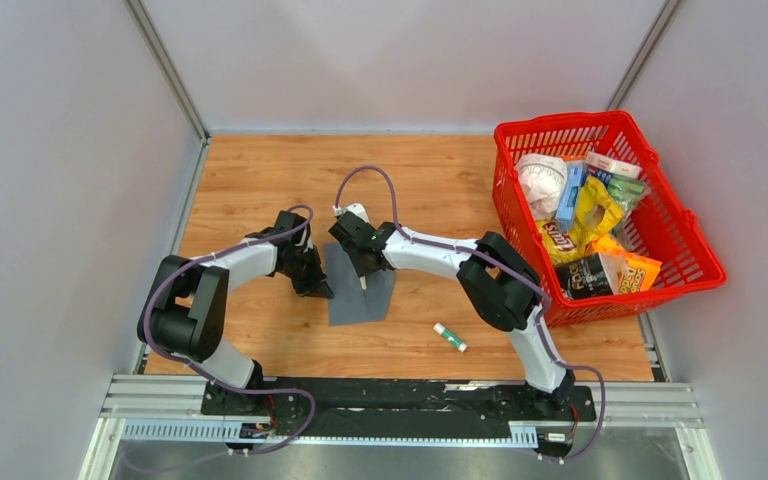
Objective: Place the letter into the envelope and seal it
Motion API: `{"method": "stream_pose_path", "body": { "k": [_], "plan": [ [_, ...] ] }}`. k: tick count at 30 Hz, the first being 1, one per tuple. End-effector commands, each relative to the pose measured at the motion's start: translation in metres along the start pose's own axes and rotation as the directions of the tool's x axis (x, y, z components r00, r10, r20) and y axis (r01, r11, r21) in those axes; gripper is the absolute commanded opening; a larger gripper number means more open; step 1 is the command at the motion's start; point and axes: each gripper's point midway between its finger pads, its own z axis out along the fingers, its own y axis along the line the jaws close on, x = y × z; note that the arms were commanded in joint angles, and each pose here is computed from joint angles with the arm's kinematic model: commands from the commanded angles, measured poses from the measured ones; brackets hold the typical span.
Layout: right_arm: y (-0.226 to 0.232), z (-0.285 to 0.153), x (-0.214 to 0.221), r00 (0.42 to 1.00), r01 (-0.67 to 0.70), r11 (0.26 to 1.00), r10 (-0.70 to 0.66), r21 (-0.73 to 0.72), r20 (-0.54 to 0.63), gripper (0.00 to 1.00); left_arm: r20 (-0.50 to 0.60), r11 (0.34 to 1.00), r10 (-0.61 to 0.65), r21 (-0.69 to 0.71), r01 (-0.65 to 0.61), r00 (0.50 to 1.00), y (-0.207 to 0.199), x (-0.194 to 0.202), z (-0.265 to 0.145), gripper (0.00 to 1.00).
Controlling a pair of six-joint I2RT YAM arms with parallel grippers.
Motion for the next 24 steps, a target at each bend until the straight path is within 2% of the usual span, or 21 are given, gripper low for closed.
{"method": "stream_pose_path", "body": {
  "k": [1, 8, 12, 19, 24],
  "plan": [
    [0.011, 0.004, 0.062, 0.976, 0.088, 0.995, -0.095, -0.045, -0.198, 0.29, 0.063, 0.997, 0.015, -0.078, -0.010, 0.998, 0.016, -0.015, 0.015, 0.00],
    [0.004, -0.003, 0.061, 0.974, 0.120, 0.992, -0.123, -0.028, -0.191, 0.38, 0.060, 0.997, 0.015, -0.080, -0.010, 0.998, 0.016, -0.015, 0.016, 0.00],
    [-0.003, -0.018, 0.043, 0.982, 0.108, 0.994, -0.109, -0.019, -0.151, 0.42, 0.060, 0.997, 0.015, -0.082, -0.010, 0.998, 0.017, -0.015, 0.016, 0.00],
    [-0.022, -0.073, -0.016, 1.000, 0.012, 0.997, -0.014, -0.073, -0.024, 0.49, 0.048, 0.996, 0.025, -0.086, -0.021, 0.999, 0.018, -0.013, 0.018, 0.00],
    [-0.049, -0.106, -0.032, 0.999, -0.044, 0.996, 0.046, -0.075, 0.021, 0.50, 0.044, 0.997, 0.037, -0.074, -0.033, 0.998, 0.016, -0.014, 0.017, 0.00]
  ]
}}
